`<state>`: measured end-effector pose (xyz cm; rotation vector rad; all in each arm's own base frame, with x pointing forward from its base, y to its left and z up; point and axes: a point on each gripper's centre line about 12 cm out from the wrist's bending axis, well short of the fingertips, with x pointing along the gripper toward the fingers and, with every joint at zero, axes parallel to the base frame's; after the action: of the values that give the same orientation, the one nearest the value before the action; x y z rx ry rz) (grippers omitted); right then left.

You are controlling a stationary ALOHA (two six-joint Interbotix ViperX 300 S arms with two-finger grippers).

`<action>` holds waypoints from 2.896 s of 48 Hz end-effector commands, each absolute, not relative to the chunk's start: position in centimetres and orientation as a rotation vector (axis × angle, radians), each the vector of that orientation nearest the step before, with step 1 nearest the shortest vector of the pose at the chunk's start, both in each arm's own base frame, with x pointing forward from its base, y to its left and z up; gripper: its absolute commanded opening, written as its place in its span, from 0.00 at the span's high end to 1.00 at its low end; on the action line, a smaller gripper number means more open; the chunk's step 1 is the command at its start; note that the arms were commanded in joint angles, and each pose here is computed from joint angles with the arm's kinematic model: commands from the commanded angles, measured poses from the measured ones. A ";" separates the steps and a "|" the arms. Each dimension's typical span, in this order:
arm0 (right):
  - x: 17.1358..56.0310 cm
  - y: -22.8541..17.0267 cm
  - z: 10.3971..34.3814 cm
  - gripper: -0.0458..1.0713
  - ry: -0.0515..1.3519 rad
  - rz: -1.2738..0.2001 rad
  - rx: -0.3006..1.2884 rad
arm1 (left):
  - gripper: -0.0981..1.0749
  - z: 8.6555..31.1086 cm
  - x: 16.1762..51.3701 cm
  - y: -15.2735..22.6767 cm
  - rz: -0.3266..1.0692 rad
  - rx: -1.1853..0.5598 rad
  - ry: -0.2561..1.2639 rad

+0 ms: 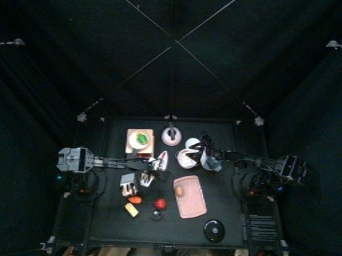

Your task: Place starfruit on plate

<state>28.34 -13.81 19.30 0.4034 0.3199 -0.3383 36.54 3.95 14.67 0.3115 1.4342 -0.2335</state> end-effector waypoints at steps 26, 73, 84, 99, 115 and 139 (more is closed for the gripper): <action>27.5 -13.3 20.6 0.17 0.277 -0.334 0.387 | 0.19 20.5 39.8 3.5 -0.173 0.210 1.119; 23.6 -12.3 20.8 0.17 0.289 -0.409 0.373 | 0.19 21.2 52.8 -2.6 -0.252 0.207 0.846; 23.2 -12.1 20.8 0.17 0.282 -0.413 0.374 | 0.19 20.2 53.8 -2.5 -0.239 0.208 0.822; 23.2 -12.2 20.9 0.17 0.279 -0.414 0.373 | 0.17 19.3 54.5 -2.6 -0.225 0.166 0.793; 23.3 -12.2 21.0 0.17 0.278 -0.412 0.372 | 0.17 18.8 54.6 -2.5 -0.220 0.128 0.791; 23.3 -12.2 21.0 0.17 0.276 -0.412 0.372 | 0.08 18.5 54.9 -2.4 -0.211 0.102 0.779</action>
<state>23.13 -12.01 20.05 0.3795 0.3090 -0.4130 54.33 -2.52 16.65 0.1008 0.8288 -0.2184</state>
